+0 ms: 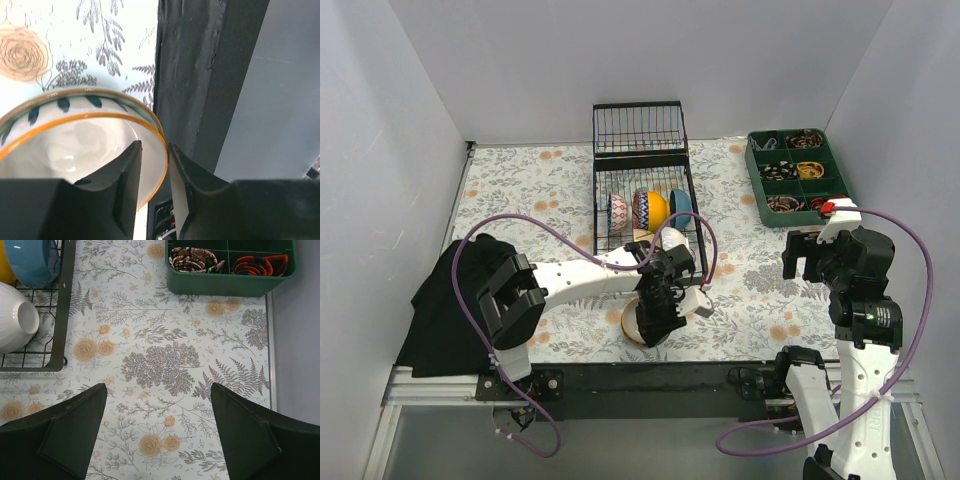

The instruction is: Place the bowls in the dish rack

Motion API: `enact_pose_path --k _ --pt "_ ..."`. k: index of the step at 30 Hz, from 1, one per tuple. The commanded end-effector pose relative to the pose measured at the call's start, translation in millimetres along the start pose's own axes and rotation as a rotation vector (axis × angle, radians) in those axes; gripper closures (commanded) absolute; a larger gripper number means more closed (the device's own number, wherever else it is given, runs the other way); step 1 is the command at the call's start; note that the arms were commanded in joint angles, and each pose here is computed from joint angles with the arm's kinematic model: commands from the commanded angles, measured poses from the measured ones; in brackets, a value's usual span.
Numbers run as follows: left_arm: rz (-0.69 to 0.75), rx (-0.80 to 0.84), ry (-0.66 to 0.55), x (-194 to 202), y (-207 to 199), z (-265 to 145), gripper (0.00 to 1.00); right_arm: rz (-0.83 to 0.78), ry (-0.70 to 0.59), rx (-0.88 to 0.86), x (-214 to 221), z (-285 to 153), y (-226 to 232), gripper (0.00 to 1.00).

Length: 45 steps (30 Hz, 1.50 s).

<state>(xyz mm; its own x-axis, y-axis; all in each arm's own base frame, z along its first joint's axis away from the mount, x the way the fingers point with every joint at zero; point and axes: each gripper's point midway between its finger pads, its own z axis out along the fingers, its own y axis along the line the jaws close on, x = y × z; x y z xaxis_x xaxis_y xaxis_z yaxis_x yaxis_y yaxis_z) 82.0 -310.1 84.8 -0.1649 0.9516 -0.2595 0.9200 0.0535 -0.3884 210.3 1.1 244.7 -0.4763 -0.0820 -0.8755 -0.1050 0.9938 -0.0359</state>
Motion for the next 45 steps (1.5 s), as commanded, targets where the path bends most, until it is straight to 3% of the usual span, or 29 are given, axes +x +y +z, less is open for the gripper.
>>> enact_pose_path --k 1,4,11,20,29,36,39,45 --pt "0.055 -0.090 -0.028 1 1 -26 0.74 0.001 -0.037 -0.011 -8 -2 2 0.07" --pt "0.054 -0.112 -0.012 7 6 -24 0.78 0.003 -0.035 -0.016 -8 -1 3 0.07" --pt "0.081 -0.184 -0.035 -1 11 -41 1.00 0.004 -0.036 -0.012 -8 -1 2 0.07" --pt "0.121 -0.225 -0.115 -12 -8 -89 1.00 0.000 -0.033 -0.005 -7 1 0 0.07" --pt "0.152 -0.302 -0.131 -8 0 -99 1.00 0.000 -0.023 0.004 -4 7 -2 0.07" --pt "0.192 -0.444 -0.198 -7 -1 -145 1.00 -0.009 -0.002 0.021 -2 9 -7 0.08" --pt "0.168 -0.549 -0.207 9 14 -167 1.00 -0.014 0.015 0.025 0 11 -8 0.07" --pt "-0.022 -0.705 -0.225 59 91 -215 1.00 -0.030 0.039 0.040 4 18 -13 0.07"
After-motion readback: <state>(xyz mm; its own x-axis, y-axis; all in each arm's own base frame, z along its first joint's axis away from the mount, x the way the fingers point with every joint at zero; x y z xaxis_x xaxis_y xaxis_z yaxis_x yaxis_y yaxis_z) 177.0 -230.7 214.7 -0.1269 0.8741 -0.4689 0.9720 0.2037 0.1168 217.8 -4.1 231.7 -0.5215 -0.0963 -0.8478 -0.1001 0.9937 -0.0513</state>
